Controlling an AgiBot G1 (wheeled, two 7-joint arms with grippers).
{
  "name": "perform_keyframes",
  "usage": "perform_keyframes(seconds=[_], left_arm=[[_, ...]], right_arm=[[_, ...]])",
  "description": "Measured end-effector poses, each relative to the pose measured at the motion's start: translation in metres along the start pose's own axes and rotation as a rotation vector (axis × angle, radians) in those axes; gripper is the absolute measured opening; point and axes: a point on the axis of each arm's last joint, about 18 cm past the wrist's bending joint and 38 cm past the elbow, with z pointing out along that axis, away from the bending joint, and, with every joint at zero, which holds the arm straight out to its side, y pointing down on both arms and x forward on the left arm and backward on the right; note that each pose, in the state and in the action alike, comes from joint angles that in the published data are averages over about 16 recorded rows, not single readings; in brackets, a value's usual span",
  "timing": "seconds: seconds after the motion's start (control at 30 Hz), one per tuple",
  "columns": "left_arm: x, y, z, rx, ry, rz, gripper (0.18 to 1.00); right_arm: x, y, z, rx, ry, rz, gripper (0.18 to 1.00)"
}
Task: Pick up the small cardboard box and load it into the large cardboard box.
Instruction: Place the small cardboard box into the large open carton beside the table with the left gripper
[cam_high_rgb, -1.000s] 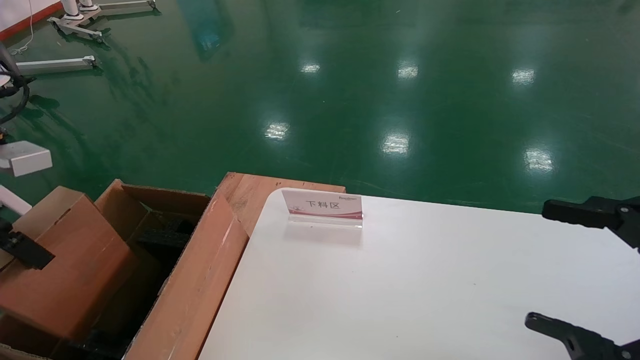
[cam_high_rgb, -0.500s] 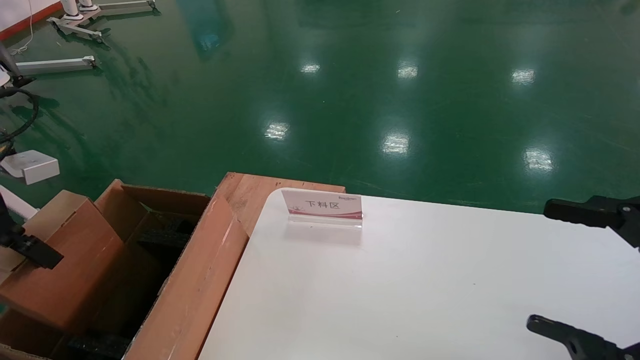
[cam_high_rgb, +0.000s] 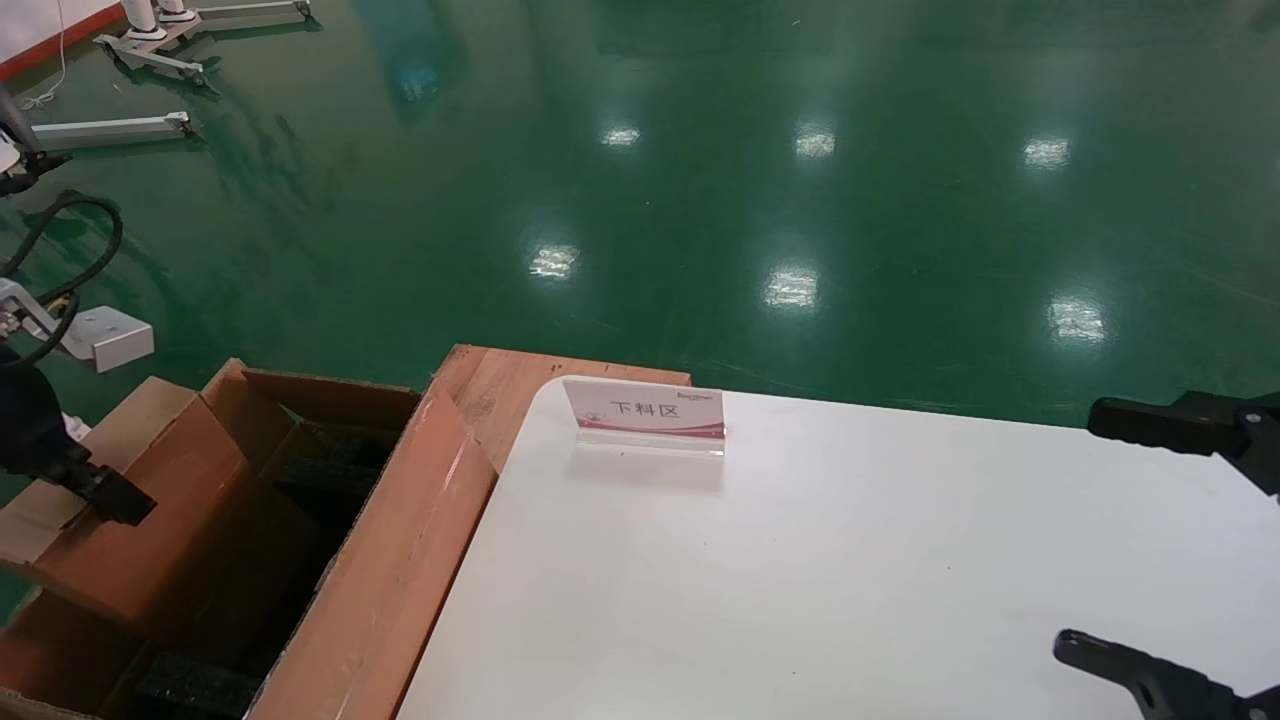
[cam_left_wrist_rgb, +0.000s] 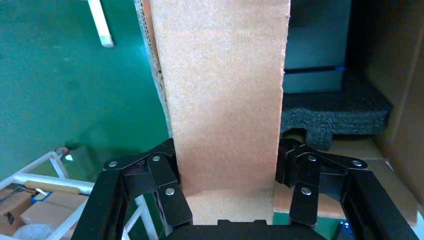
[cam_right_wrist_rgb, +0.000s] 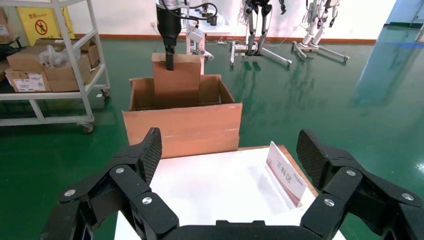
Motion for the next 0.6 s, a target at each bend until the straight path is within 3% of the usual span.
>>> perform_keyframes(seconds=[0.6], left_arm=[[-0.004,-0.01,0.028,-0.03,-0.047,-0.002,0.226]], right_arm=[[0.0,0.0,0.0,0.0,0.0,0.0,1.0]])
